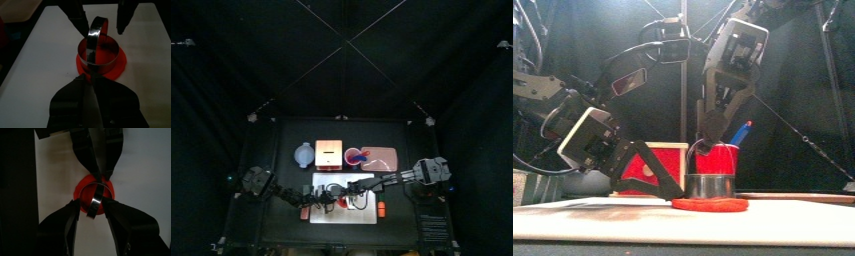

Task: Get the cutter from the drawer then cut the dough then place the extra dough in the bowl
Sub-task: Cut the dough

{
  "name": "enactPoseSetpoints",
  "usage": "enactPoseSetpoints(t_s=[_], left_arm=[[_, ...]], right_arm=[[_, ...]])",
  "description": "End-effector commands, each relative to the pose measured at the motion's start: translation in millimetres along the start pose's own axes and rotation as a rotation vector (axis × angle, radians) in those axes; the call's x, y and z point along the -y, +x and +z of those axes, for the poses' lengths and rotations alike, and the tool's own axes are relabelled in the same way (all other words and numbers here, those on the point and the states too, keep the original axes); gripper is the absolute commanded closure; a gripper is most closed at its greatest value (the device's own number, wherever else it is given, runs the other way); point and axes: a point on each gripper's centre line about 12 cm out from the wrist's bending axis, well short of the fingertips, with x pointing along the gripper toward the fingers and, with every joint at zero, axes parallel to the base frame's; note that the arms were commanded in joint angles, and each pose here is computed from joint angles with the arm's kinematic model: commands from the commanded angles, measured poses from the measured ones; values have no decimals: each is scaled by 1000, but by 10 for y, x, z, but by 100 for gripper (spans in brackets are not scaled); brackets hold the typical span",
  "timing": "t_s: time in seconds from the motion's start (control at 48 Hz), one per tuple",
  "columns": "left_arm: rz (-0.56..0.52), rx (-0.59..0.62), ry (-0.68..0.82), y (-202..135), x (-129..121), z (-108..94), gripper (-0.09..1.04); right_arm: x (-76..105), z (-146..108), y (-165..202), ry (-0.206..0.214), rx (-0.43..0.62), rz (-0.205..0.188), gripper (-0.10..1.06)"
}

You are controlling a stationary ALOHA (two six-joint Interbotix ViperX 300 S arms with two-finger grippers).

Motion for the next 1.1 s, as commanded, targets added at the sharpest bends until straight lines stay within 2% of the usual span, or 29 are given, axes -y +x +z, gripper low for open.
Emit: enactPoseSetpoints(t_s=[0.021, 0.271, 0.312, 0.375, 0.438, 0.479, 0.521, 0.604, 0.771, 0.958, 1.104], left_arm=[[0, 10, -11, 6, 11, 49, 34], [-1, 6, -23, -20, 60, 38, 34], [7, 0, -29, -18, 50, 28, 34], [19, -7, -40, -16, 30, 11, 34], [24, -10, -46, -19, 29, 7, 34], [23, -11, -42, -17, 30, 2, 34], [24, -9, -47, -16, 31, 12, 34], [24, -9, -45, -16, 31, 12, 34], [23, -8, -44, -16, 32, 13, 34], [25, -11, -45, -15, 30, 6, 34], [23, -8, -46, -14, 33, 17, 34]], right_arm=[[41, 112, -118, 5, 43, -5, 20], [69, 110, -201, 3, 16, -14, 20], [62, 123, -216, 14, 18, -15, 20], [60, 155, -241, 59, 20, -27, 20], [99, 165, -264, 73, 10, -69, 20], [131, 157, -282, 71, -8, -119, 20], [133, 154, -283, 72, -18, -151, 20], [79, 162, -270, 84, -20, -181, 20], [30, 136, -221, 108, -29, -176, 19], [-24, 127, -162, 148, -18, -123, 19], [-19, 116, -150, 156, -24, -111, 19]])
